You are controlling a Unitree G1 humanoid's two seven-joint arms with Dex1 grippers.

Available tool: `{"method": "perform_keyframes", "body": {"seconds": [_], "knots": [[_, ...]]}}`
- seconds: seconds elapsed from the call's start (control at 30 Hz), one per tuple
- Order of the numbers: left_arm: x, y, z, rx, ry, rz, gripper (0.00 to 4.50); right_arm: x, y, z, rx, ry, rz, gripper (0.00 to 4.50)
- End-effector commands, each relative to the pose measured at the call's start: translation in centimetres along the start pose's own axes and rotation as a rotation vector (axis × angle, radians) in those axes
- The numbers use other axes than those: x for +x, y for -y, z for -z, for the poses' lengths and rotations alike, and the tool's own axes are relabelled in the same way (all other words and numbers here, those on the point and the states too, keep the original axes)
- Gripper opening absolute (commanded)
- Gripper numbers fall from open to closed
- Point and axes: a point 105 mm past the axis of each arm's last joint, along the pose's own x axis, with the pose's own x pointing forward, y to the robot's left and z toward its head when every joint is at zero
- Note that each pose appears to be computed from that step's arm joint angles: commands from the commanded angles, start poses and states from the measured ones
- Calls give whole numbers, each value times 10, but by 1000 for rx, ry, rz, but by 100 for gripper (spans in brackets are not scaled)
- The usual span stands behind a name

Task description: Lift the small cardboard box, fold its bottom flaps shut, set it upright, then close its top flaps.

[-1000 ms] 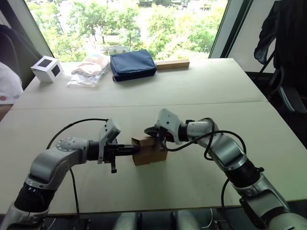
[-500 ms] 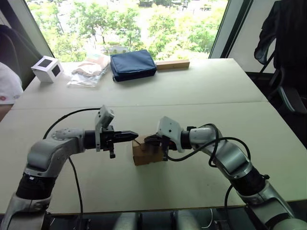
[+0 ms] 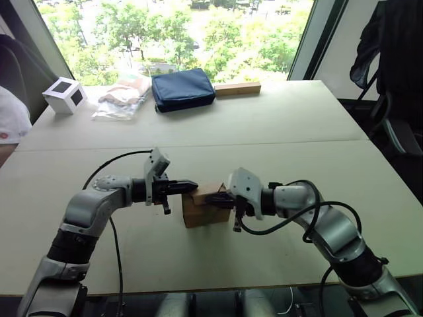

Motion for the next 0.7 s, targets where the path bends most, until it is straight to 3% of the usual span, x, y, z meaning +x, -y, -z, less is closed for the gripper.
{"method": "perform_keyframes", "body": {"seconds": [0.03, 0.4, 0.7], "knots": [[0, 4, -9, 17, 20, 20, 4, 1, -1, -7, -80, 3, 3, 0], [2, 3, -12, 1, 36, 3, 4, 7, 4, -1, -138, -35, -4, 0], [1, 1, -11, -5, 37, -7, 4, 6, -8, -12, -119, 41, -77, 0]]}}
